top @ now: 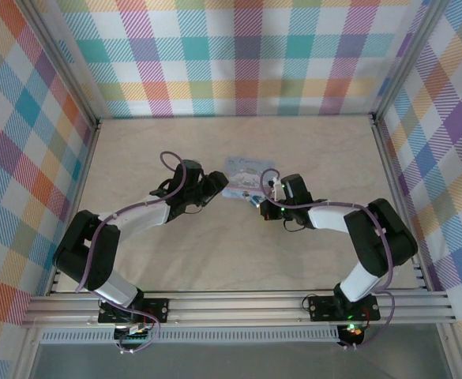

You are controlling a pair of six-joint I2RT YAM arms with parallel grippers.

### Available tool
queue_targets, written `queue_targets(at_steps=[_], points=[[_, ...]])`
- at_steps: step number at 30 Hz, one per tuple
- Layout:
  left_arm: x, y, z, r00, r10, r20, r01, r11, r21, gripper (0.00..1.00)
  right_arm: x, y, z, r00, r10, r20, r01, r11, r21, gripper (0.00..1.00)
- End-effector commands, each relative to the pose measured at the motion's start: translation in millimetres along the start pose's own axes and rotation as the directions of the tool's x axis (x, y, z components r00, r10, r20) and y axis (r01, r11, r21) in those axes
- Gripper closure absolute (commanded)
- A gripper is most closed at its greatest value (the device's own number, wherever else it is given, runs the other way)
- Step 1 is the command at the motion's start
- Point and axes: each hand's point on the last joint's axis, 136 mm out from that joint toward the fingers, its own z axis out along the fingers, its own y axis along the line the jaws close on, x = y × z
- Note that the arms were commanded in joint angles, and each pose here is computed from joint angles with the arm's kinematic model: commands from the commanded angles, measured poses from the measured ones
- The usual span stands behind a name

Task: Unlock a padlock with a key

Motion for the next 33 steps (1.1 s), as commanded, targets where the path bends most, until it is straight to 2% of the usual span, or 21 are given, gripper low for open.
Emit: queue_targets(at_steps=[1,10,14,19,25,27,33], points=[[-12.7,-1.4,0.5,0.999,0.038,0.0,-0.038,0.999,-0.009,0.36,0.7,1.5,-0.9,0.999,0.026,-0.023,-0.026,1.0,-0.013,0.97],[-31.4,-0.5,7.7,0.998,0.059,-0.017,-0.06,0.998,-0.013,0.36,-5.0,0.0,-18.5,0.999,0.0,0.047,-0.001,1.0,0.009,0.74],[-39.1,-1.4,13.9,0.996,0.083,-0.035,-0.084,0.996,-0.018,0.36,-14.0,2.3,-31.1,0.995,-0.025,0.1,0.024,1.0,0.012,0.6],[-38.1,-7.1,28.8,0.987,0.114,-0.111,-0.115,0.993,0.001,0.35,-31.6,25.1,-44.5,0.983,-0.05,0.174,0.066,0.994,-0.085,0.4],[-29.6,-8.3,53.0,0.97,0.118,-0.212,-0.117,0.993,0.017,0.36,-45.5,33.3,-45.2,0.982,-0.001,0.187,0.028,0.989,-0.142,0.19],[-26.0,-6.9,60.1,0.964,0.117,-0.241,-0.114,0.993,0.023,0.37,-48.1,32.3,-42.5,0.983,0.02,0.183,0.008,0.988,-0.153,0.15],[-11.0,17.6,69.4,0.948,0.112,-0.296,-0.125,0.992,-0.026,0.41,-59.5,38.5,-35.2,0.987,0.022,0.162,0.009,0.982,-0.191,0.14]])
